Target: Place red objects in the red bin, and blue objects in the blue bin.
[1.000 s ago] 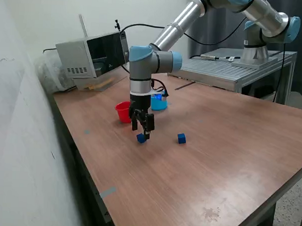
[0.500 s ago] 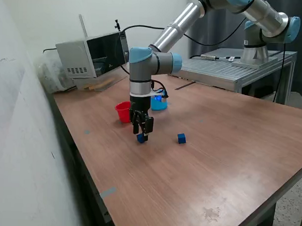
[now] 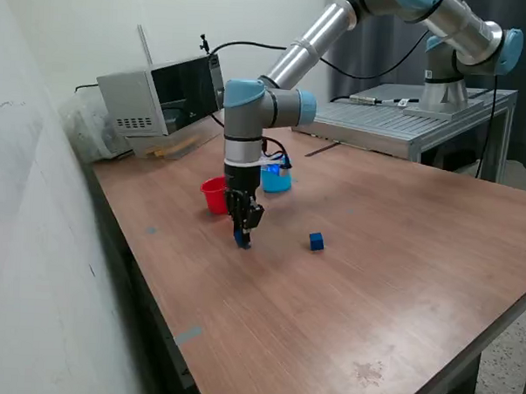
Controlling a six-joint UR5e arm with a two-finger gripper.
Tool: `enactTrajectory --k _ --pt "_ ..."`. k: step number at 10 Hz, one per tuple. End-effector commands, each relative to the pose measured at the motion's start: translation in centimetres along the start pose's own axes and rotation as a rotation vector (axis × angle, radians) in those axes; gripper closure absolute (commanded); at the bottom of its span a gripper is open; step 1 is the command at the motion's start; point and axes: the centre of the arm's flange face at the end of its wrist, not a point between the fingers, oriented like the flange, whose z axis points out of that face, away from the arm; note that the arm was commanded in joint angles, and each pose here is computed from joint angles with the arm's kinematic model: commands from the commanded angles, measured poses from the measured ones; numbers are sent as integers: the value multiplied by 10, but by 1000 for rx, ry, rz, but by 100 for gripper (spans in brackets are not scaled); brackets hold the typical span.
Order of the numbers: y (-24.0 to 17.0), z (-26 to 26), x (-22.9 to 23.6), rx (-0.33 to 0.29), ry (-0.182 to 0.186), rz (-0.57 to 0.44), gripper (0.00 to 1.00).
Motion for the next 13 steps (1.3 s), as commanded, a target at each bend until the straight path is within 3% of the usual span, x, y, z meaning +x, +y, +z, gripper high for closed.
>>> enactTrajectory --k 1,3,5,7,9,10,13 --pt "11 -56 -6 -56 -8 6 100" --pt "-24 -106 -28 25 -18 32 100" --pt "-61 -128 -63 161 -77 71 100" --pt "-98 -138 -86 274 -81 98 100" --pt "-117 -133 -125 345 -136 138 100" --pt "-124 -127 -142 386 -139 156 100" --pt "-128 -125 -153 395 -137 166 100"
